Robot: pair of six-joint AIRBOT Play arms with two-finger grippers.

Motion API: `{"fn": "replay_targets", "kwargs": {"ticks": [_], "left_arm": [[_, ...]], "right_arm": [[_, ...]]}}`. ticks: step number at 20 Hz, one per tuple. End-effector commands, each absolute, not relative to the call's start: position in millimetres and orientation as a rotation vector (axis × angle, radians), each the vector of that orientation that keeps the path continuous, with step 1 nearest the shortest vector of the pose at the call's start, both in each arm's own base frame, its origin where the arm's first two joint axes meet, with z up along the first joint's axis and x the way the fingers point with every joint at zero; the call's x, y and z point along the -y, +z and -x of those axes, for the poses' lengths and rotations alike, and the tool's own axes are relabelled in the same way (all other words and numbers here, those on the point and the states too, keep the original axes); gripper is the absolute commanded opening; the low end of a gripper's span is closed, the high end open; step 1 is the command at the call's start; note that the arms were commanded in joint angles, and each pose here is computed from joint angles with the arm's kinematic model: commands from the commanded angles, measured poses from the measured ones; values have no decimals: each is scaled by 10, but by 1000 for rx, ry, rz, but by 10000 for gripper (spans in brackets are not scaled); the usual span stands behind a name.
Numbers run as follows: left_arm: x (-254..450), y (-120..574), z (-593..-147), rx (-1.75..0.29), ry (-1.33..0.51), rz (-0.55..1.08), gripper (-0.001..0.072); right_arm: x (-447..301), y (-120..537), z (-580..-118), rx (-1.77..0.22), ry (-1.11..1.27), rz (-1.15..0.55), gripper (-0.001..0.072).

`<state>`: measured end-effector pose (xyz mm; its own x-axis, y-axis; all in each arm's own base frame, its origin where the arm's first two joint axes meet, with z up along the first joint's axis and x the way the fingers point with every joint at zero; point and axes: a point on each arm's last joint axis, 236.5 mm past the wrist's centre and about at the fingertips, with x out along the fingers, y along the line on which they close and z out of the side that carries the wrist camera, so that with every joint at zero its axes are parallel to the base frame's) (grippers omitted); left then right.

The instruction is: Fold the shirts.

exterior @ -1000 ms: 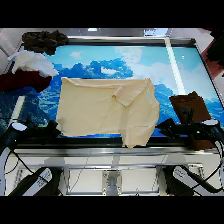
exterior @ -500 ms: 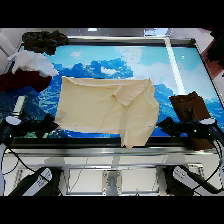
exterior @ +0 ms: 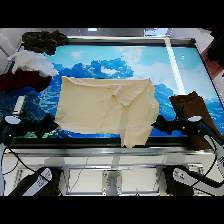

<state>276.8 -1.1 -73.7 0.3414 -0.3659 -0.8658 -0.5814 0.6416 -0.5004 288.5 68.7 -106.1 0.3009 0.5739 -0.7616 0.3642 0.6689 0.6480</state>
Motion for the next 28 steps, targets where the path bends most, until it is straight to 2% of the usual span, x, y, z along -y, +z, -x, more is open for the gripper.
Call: {"fn": "replay_targets", "kwargs": {"ticks": [1,4,6,8,12,15,17,19,21,24,26,28], "left_arm": [[116,-552,-2931,-1207,55,911,10],[204,179,-3329,-1022,-127,844,9],[208,934,-3508,-857,-217,728,10],[242,1746,-3495,-694,-278,577,10],[395,3342,-3112,-302,-313,323,10],[374,4315,-2666,-17,-227,150,10],[268,4811,-2441,137,-144,105,9],[167,5111,-2374,227,-98,102,8],[107,4972,-2611,146,-106,106,7],[48,3972,-3351,-240,-194,227,8],[166,3216,-3797,-495,-281,278,7],[281,2434,-4242,-703,-301,250,7]], "right_arm": [[-870,-815,-3058,-1226,301,-936,26],[-959,-66,-3234,-1095,536,-949,24],[-821,590,-3268,-975,622,-878,24],[-670,1303,-3142,-845,668,-765,24],[-562,2622,-2682,-529,552,-408,24],[-553,3660,-2449,-175,325,-165,23],[-582,4305,-2261,22,233,-76,24],[-593,4699,-2205,114,220,-38,23],[-520,4895,-2386,134,288,-100,23],[-235,4560,-2996,-10,429,-287,23],[-212,3731,-3560,-280,497,-351,24],[-372,2647,-4081,-571,493,-337,24]]}}
